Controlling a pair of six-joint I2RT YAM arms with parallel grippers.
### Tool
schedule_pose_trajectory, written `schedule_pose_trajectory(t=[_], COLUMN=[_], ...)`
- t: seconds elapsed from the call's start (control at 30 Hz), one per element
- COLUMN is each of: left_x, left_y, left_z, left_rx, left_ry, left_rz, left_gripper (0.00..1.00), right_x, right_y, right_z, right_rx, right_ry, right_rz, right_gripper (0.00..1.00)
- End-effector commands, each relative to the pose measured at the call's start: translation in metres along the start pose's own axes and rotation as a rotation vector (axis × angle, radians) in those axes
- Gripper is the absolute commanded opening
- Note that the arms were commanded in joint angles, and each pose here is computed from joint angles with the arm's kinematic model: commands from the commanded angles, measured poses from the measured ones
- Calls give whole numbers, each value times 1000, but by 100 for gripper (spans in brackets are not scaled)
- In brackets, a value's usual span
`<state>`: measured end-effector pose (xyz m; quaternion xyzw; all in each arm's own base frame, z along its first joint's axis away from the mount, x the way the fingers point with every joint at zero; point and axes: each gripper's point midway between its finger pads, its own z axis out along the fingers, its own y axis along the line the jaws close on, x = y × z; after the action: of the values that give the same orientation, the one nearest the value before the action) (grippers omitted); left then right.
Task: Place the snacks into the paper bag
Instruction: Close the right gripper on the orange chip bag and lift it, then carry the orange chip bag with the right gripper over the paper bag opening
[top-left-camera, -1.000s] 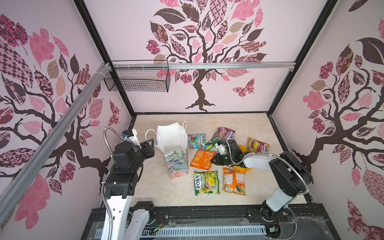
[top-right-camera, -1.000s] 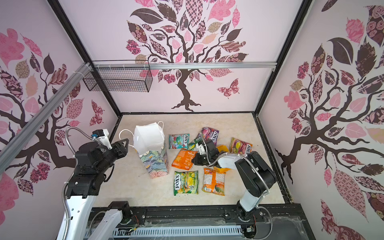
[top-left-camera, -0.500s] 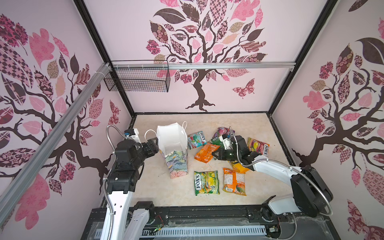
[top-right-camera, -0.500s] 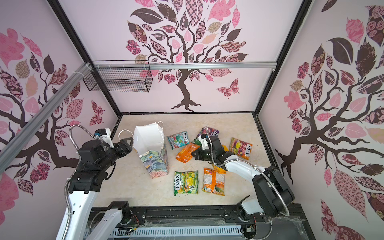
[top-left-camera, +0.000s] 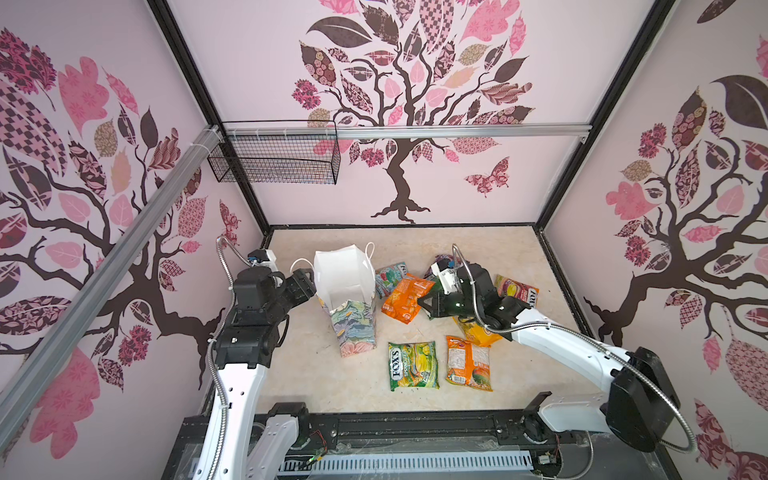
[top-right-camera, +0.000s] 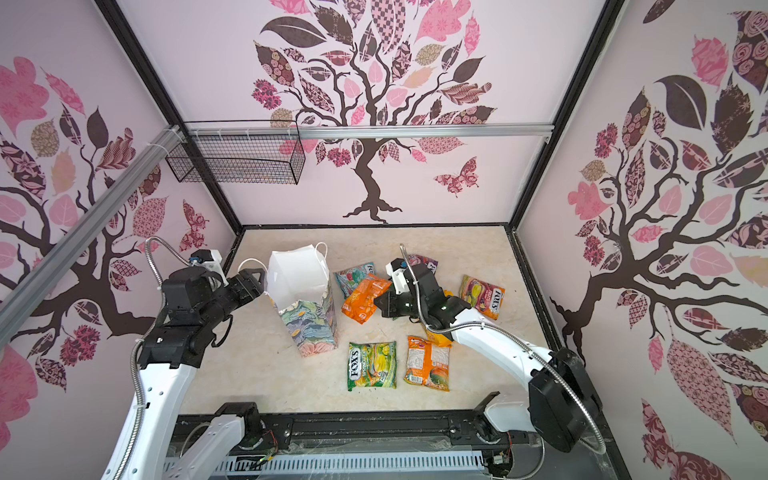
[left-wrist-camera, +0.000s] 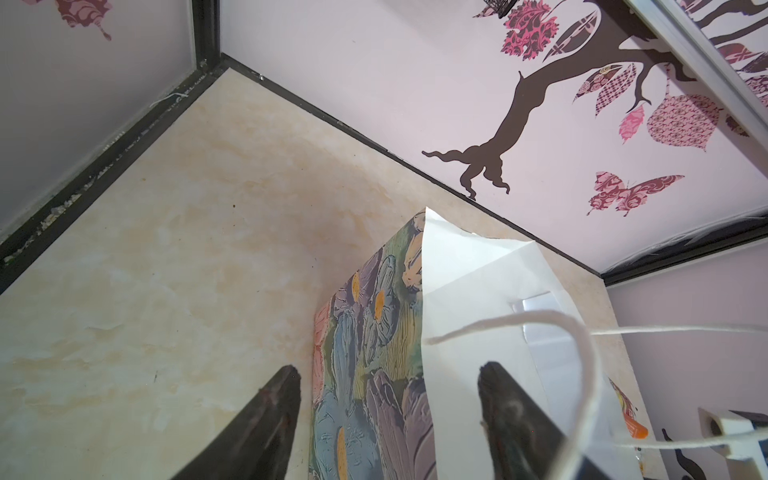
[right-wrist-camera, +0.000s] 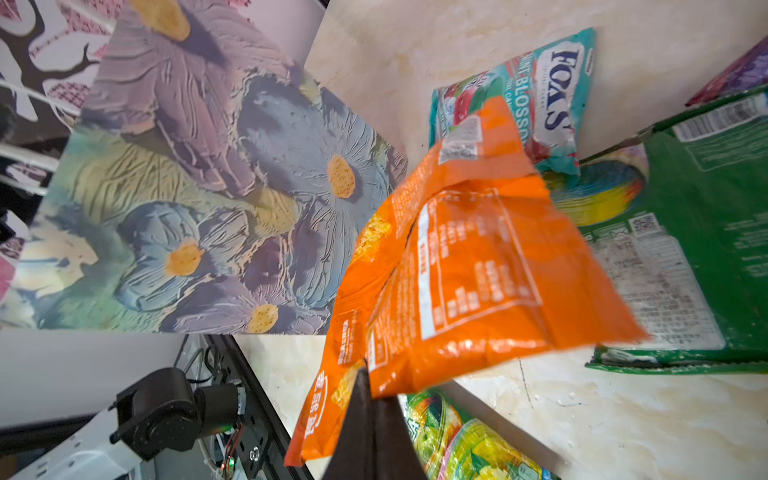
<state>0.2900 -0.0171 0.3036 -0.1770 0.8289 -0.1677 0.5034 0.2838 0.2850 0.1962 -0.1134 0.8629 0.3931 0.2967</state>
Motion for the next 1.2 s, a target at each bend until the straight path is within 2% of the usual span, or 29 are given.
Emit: schedule_pose_trajectory(t=[0.0,0.1,0.17,0.27,0.5,0.73,0.97,1.17], left_x=[-6,7,7,11,11,12,12,12], left_y=[-13,-16,-9,-4,-7,-14,-10,-10], left_z=[-16,-19,-18,-12,-3,-2,0,1], left_rx=[68,128,102,74,95,129,107,106], left_ry=[-33,-46,-71,-46,-36,-35,-33,-34], left_rz=[27,13,18,24,34,30,34,33], left_gripper=[69,68,65,60,51,32,17,13], right_x=[-2,-7,-10,-8,-11,-36,-62,-82], right_y=[2,0,3,8,20,41,71,99], right_z=[-19,-30,-39,-48,-71,-102,-121,-135], right_rx=[56,93,94,93,107,154,118,62], right_ry=[-6,-39,-55,-38,-9,6,-25,-66], right_rz=[-78,-92,-109,-135,-203,-298,-329,-363], right_gripper=[0,0,0,0,0,0,0,0])
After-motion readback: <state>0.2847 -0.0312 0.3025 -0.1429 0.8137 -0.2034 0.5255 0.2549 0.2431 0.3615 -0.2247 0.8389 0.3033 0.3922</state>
